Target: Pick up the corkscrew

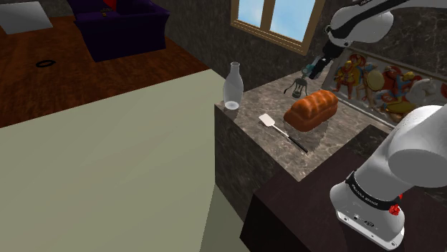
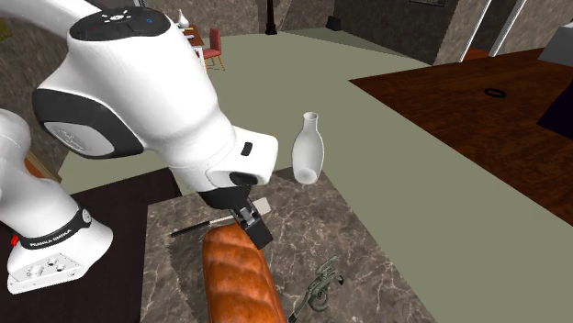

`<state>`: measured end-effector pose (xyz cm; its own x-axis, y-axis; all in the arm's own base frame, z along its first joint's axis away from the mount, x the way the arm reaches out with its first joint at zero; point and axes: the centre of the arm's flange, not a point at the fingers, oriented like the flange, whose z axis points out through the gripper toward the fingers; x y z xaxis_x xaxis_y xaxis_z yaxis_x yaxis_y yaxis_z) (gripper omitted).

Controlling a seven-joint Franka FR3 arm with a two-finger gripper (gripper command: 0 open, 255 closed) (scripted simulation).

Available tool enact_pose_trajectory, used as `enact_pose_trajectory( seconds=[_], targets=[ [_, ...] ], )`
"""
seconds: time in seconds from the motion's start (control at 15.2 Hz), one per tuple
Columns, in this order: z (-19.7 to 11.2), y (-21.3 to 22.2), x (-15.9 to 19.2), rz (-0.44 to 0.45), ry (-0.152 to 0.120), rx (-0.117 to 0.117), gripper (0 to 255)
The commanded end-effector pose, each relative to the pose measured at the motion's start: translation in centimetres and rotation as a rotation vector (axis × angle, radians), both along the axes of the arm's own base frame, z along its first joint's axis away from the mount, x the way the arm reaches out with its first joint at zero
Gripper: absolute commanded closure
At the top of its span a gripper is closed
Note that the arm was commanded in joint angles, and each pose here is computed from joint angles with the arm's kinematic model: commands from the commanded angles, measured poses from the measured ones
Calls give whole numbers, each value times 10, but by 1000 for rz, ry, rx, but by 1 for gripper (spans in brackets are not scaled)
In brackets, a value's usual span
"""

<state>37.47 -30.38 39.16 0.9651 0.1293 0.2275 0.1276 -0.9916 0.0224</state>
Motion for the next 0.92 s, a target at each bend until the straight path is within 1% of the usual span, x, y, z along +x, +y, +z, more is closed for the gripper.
enact_pose_trajectory(
  seconds=[0.0,0.66,0.73,0.86],
  targets=[
    [-11,-20,10,1,-21,3,0],
    [-87,-117,58,4,-111,31,0],
    [-87,-117,58,4,-112,31,0],
    [-98,-117,58,4,-112,31,0]
  ],
)
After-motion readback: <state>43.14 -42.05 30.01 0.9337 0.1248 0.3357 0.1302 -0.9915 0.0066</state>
